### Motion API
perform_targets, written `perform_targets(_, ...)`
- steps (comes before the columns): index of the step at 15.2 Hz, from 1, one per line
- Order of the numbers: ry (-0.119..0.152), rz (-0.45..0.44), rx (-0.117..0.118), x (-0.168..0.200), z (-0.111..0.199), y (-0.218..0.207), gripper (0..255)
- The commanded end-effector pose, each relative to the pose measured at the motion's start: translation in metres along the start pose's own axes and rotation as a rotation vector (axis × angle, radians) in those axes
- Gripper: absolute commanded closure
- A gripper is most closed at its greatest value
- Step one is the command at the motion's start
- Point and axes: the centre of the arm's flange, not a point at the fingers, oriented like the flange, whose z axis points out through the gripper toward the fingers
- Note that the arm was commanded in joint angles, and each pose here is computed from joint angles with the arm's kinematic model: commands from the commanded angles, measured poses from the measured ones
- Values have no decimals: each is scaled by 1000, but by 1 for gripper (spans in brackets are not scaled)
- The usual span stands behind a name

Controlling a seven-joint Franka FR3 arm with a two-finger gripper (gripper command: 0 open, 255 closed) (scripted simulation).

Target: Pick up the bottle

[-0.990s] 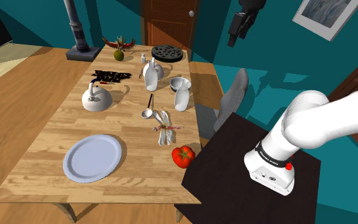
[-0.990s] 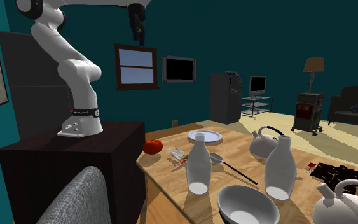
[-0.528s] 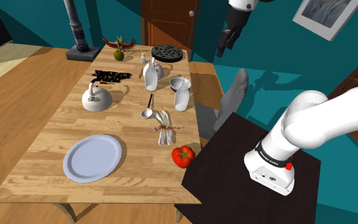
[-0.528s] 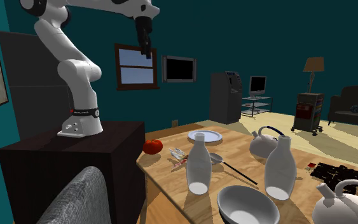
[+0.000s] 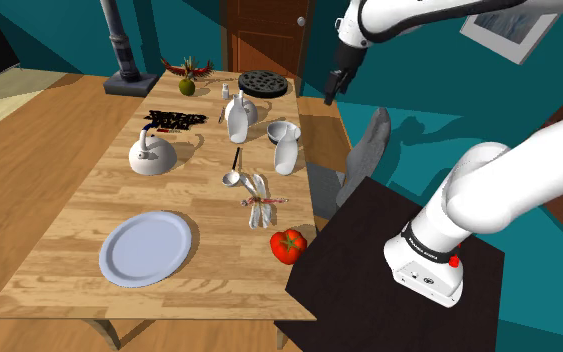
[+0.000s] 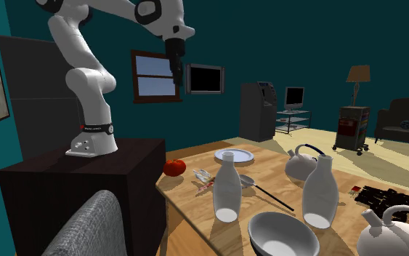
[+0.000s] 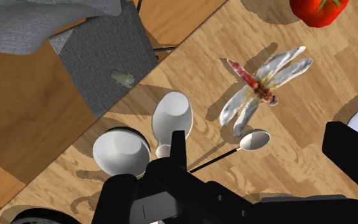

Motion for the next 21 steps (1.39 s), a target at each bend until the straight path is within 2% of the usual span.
perform_targets(1,6,-8,4,14,22,9,0)
perform_targets(21,44,-76,54,137,238,98,0)
